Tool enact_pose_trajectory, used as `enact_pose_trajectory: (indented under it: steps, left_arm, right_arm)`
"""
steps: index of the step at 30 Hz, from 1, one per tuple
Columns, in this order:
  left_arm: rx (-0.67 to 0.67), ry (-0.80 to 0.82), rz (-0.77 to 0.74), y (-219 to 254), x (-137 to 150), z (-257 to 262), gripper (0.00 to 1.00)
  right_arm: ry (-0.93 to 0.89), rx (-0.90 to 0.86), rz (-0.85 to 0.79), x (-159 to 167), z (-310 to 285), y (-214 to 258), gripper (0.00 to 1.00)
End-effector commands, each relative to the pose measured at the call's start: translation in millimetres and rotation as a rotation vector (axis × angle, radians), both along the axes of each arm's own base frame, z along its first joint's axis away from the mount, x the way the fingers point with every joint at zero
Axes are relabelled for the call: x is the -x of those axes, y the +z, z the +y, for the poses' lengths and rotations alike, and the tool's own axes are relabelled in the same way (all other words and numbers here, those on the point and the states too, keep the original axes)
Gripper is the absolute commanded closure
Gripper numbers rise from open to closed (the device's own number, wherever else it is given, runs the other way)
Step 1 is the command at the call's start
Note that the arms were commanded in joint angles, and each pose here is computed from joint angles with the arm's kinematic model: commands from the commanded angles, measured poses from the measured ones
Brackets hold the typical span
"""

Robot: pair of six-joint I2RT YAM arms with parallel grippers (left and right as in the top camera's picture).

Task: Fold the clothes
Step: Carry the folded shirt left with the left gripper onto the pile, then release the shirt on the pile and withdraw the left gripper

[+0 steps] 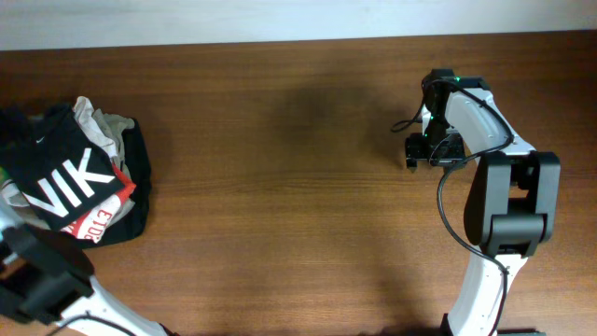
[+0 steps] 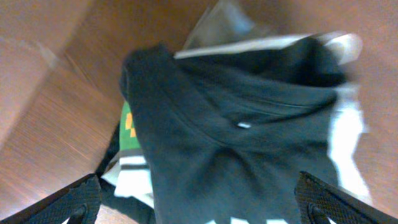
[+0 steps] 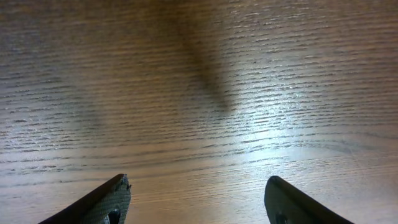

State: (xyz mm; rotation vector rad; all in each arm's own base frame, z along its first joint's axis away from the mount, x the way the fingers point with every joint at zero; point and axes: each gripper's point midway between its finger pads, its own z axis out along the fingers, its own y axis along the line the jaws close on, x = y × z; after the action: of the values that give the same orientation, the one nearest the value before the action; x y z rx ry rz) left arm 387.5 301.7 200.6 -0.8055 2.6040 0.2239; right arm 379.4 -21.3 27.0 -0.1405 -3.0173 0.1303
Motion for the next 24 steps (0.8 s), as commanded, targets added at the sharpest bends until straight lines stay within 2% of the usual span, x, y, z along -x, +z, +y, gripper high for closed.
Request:
enact_pose_trajectory:
  steps: [1,2,4,5,6,8,10,13,17,19,21,24]
  left_arm:
    - [-0.125,-0.114,-0.111,87,-1,-56,0.01]
    - [-0.129,-0.177,-0.127,95,-12,-83,0.01]
    - [-0.123,-0.407,-0.113,89,-45,-165,0.01]
    - [-0.114,-0.535,-0.065,72,-60,-212,0.01]
    - [-0.077,-0.605,0.009,50,-60,-243,0.01]
    - [0.002,-0.674,0.203,7,-40,-273,0.01]
    - [0.084,-0.638,0.376,-12,-6,-280,0.01]
    - [0.144,-0.544,0.453,-16,19,-282,0.01]
    - [0.176,-0.512,0.547,-23,73,-283,0.01]
    - [0.152,-0.514,0.469,-8,92,-284,0.01]
    - [0.055,-0.514,0.247,21,99,-279,0.01]
    - [-0.052,-0.503,-0.021,47,124,-275,0.01]
  right_arm:
    - [-0.015,-0.109,-0.048,-8,18,12,0.22]
    - [-0.008,-0.164,-0.054,-10,27,13,0.21]
    - [0.061,-0.32,-0.095,-19,53,20,0.2]
    - [0.086,-0.318,-0.132,-29,52,30,0.18]
    - [0.089,-0.315,-0.182,-44,49,51,0.18]
    - [0.077,-0.309,-0.234,-56,40,93,0.15]
    - [0.049,-0.308,-0.204,-44,31,120,0.12]
    - [-0.012,-0.319,0.005,9,23,126,0.13]
    - [-0.013,-0.321,0.011,41,27,142,0.14]
    - [0.029,-0.309,-0.066,58,27,160,0.12]
    - [0.066,-0.265,-0.268,65,24,188,0.0]
    - [0.119,-0.223,-0.564,87,27,225,0.01]
